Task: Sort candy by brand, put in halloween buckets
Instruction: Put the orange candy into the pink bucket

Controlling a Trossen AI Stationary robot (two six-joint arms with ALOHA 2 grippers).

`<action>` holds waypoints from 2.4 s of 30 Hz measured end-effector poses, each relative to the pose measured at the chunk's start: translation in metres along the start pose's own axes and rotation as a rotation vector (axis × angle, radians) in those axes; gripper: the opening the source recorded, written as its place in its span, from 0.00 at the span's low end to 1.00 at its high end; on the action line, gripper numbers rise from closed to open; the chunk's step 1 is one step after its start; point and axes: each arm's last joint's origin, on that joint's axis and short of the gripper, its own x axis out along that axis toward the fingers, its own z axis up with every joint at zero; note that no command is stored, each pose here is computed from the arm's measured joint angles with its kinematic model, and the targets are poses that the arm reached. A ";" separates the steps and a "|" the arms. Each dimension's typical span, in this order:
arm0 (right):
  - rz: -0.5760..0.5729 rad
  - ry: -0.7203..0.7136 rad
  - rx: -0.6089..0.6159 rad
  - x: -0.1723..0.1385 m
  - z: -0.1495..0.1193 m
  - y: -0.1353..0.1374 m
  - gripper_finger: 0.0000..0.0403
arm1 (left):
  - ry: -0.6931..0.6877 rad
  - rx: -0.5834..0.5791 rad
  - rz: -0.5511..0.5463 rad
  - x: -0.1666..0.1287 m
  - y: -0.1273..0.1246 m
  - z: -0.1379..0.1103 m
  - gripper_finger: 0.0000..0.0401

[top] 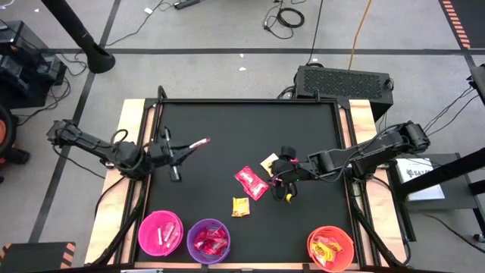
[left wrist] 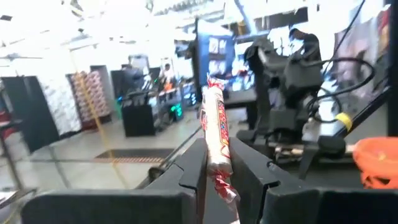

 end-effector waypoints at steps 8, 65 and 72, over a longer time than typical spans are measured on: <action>0.004 -0.015 -0.023 0.000 0.002 0.000 0.57 | -0.025 -0.032 -0.003 0.000 0.001 0.000 0.15; 0.003 -0.016 -0.031 0.000 0.002 0.000 0.57 | 0.306 -0.533 -0.449 -0.003 -0.016 -0.014 0.15; 0.003 -0.016 -0.032 0.000 0.001 0.000 0.57 | 0.669 -0.542 -0.493 -0.016 -0.018 0.009 0.15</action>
